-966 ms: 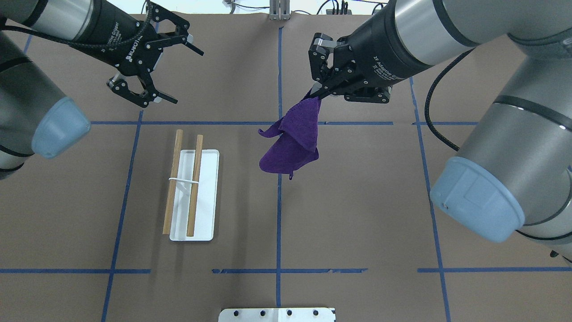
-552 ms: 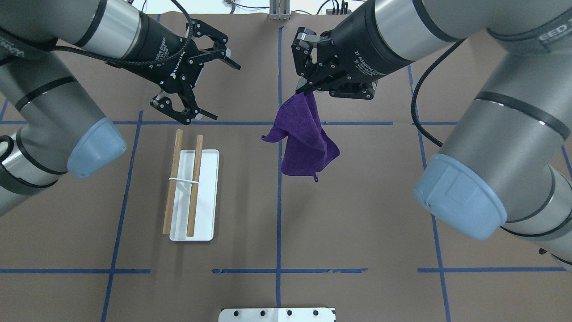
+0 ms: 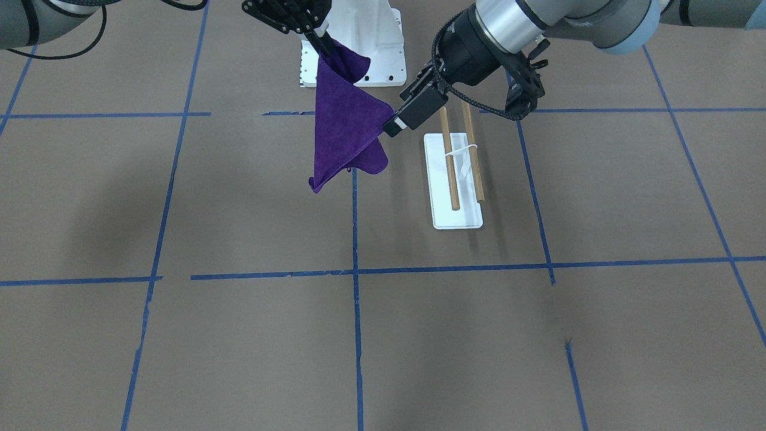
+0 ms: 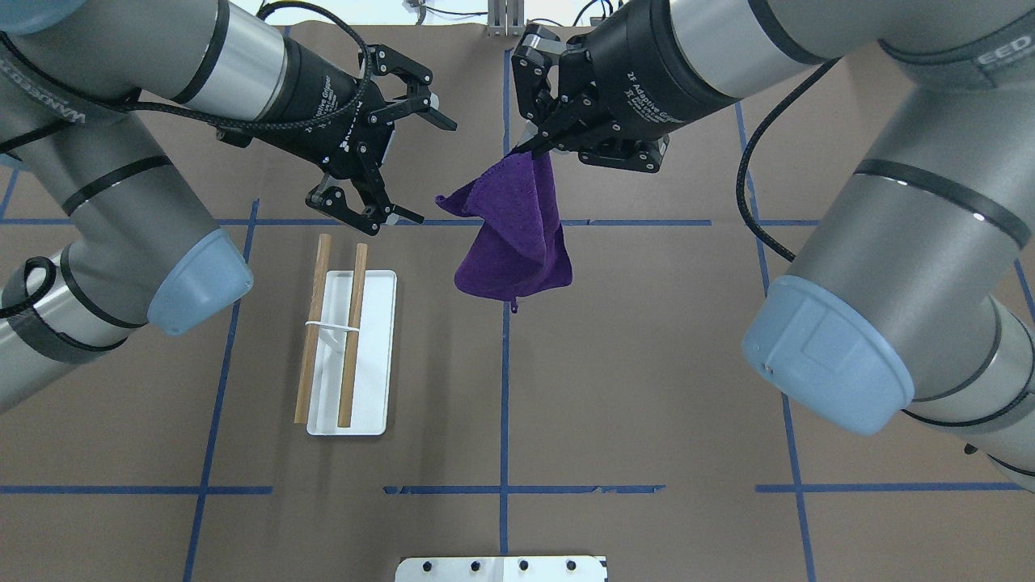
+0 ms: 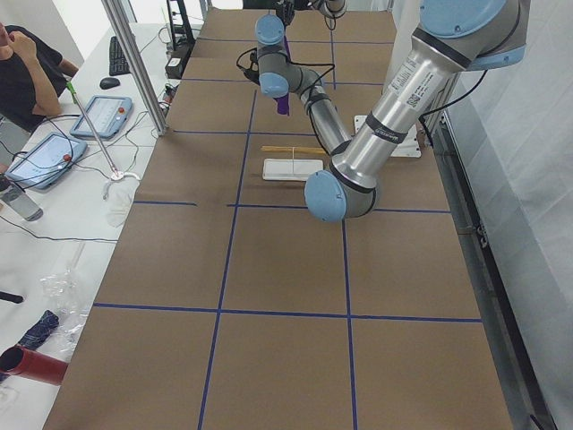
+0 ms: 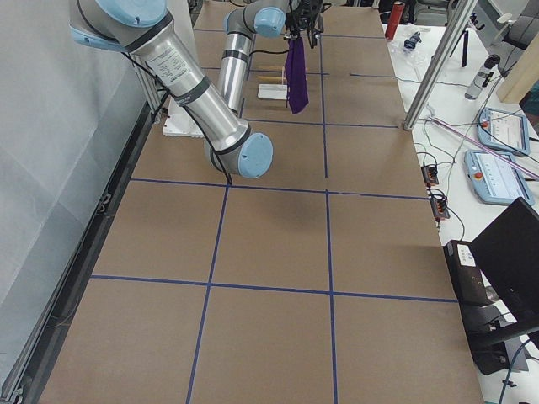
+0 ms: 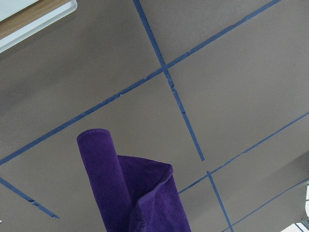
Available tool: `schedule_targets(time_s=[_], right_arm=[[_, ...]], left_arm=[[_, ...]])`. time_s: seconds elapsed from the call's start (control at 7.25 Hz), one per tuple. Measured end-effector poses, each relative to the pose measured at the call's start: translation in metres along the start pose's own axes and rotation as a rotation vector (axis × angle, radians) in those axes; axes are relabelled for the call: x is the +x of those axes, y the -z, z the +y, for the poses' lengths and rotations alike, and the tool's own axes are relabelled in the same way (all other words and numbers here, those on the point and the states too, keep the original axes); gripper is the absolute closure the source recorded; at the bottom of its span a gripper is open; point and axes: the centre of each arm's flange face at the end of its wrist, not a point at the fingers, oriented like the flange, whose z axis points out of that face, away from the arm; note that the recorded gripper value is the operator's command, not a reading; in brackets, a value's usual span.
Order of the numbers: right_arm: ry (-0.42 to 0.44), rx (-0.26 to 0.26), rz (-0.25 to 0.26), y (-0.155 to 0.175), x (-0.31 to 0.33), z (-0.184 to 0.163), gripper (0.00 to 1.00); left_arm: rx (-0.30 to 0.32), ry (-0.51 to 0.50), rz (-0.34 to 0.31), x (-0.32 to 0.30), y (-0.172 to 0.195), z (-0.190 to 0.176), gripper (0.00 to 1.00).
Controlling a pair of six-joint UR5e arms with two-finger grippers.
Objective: Hang towel on rack
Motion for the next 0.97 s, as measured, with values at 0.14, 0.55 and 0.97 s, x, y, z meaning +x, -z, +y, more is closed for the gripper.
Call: schedule_targets(time_s=[0.14,0.55,0.97], right_arm=[[-0.011,0.004,-0.014,0.0019,-0.0039,0.001,1.0],[-0.028,0.004,-0.043,0.0055,-0.0105,0.0033,1.0],[-0.029,0.008,-0.046,0.0059,-0.0109,0.0032,1.0]], left_arm=[[-0.008,0.004,0.009,-0.0004,-0.0021,0.0022,0.1],[-0.015,-0.002,0.024,-0.0038,-0.0093,0.0058,0.11],[-0.022,-0.007,0.028,-0.0055,-0.0066,0.0096,1.0]])
